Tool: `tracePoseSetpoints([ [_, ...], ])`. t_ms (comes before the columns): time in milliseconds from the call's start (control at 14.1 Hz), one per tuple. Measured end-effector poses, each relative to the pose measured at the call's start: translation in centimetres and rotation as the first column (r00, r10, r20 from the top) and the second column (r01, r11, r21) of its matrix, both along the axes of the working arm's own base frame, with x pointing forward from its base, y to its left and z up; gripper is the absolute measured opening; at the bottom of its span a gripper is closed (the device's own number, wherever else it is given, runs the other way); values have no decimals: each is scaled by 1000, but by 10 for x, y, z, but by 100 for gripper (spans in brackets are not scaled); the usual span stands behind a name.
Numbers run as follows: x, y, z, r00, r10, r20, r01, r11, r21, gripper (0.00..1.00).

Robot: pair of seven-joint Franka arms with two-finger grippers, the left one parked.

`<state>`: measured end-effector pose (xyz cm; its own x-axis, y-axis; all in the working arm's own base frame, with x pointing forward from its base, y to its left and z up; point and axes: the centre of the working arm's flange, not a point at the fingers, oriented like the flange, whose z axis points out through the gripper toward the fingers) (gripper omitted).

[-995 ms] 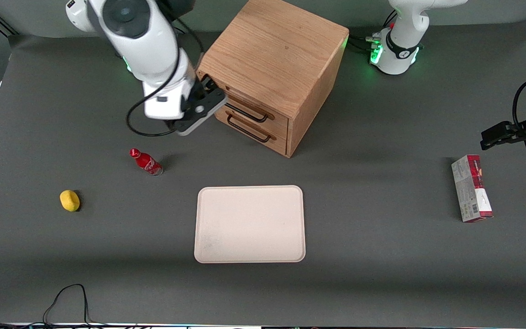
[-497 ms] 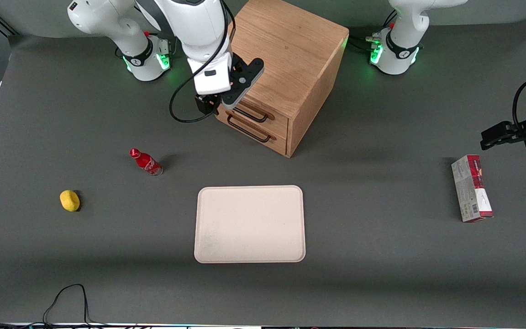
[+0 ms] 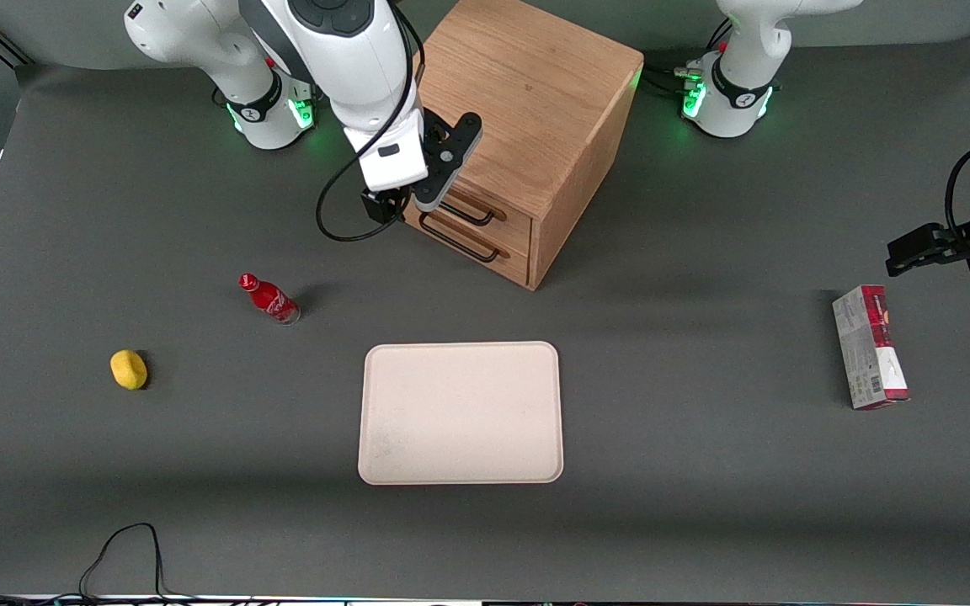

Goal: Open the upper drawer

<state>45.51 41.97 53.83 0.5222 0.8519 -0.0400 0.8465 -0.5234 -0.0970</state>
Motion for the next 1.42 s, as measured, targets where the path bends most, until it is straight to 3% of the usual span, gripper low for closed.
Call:
tracePoseSetpoints([
  [355, 1, 2, -17, 1000, -3, -8, 3, 1000, 2, 100],
  [710, -2, 2, -70, 1000, -9, -10, 9, 1000, -3, 100],
  [1421, -7, 1, -101, 1000, -8, -10, 8, 1000, -4, 100],
])
